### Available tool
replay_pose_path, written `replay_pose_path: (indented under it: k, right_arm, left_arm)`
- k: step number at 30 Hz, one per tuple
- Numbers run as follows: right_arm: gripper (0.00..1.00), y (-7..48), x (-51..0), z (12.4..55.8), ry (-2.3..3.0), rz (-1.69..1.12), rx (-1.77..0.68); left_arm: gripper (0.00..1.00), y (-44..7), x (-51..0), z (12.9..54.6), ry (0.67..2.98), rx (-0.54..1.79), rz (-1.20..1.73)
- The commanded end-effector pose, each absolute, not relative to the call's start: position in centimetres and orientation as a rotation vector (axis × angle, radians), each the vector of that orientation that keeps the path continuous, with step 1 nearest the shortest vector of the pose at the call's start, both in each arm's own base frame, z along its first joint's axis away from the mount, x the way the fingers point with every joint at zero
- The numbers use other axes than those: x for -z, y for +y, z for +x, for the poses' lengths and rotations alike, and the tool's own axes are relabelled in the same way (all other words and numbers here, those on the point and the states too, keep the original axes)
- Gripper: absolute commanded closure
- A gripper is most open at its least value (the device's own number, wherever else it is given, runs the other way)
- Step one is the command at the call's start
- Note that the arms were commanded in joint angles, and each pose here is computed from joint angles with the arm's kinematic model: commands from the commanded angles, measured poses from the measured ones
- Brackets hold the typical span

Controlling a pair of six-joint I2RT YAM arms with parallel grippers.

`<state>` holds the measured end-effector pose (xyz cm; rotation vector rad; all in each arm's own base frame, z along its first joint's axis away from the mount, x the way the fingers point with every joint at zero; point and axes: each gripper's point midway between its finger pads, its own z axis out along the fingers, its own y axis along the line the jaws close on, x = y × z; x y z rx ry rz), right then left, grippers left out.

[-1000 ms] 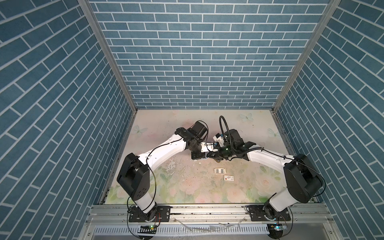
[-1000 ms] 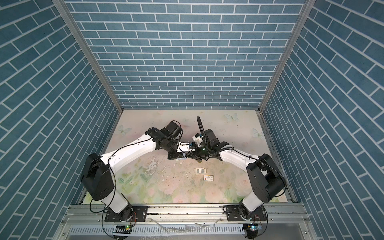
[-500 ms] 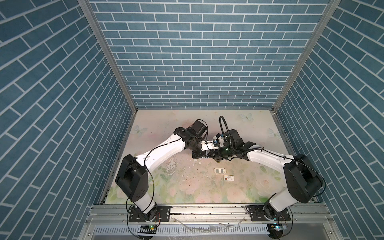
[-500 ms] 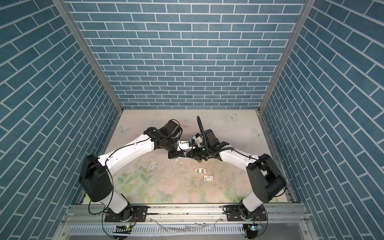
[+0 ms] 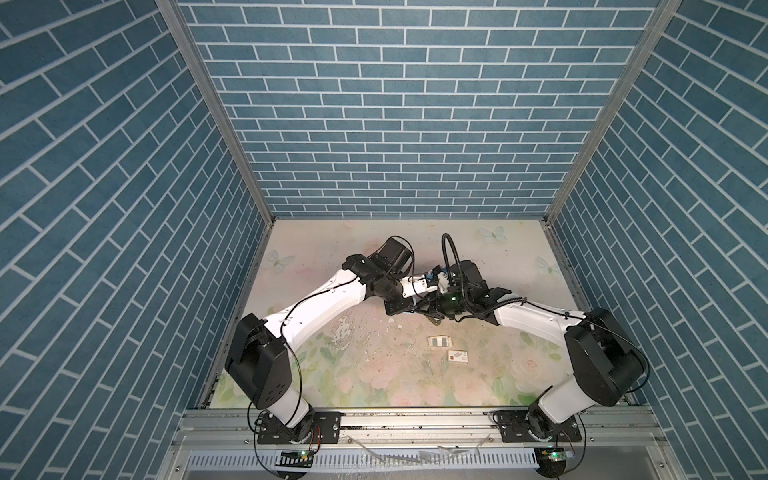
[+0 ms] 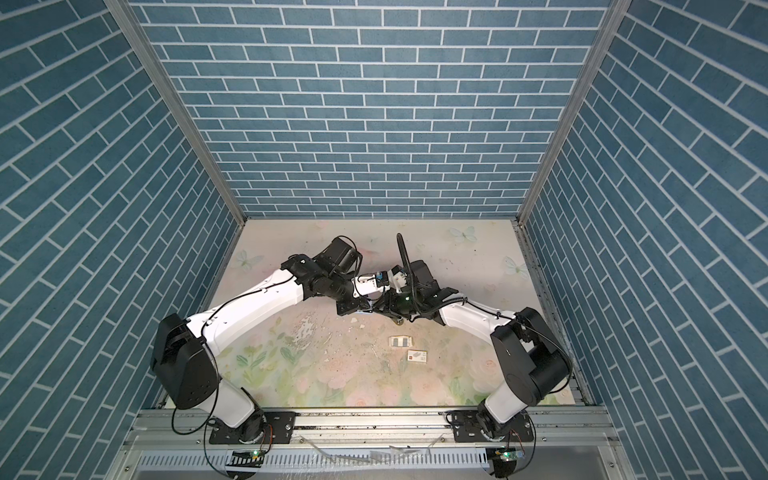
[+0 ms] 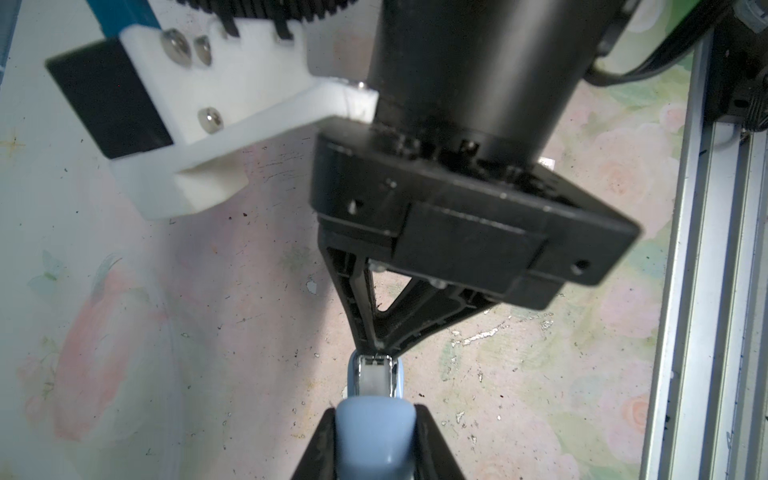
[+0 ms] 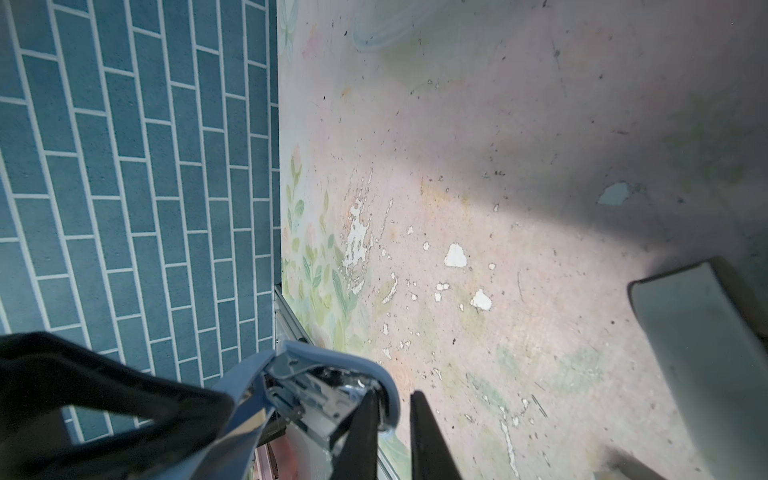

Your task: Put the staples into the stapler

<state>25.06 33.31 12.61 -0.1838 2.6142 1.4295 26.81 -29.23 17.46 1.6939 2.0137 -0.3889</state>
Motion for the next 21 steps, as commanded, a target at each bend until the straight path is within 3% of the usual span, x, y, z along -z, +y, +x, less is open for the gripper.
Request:
replay_pose_path:
  k: [1,21]
  right_arm:
    - [0.84,34.0,-12.2,24.8,2.604,-0.179,-1.449]
    - [0.84,34.4,-13.0,25.0,2.56,-0.164,-1.471]
  left_arm:
    - [1.0,-31.4,-21.9,27.7,1.884,0.458,1.587]
    - [1.0,-31.6,-23.3,28.5,1.869,0.451,1.506]
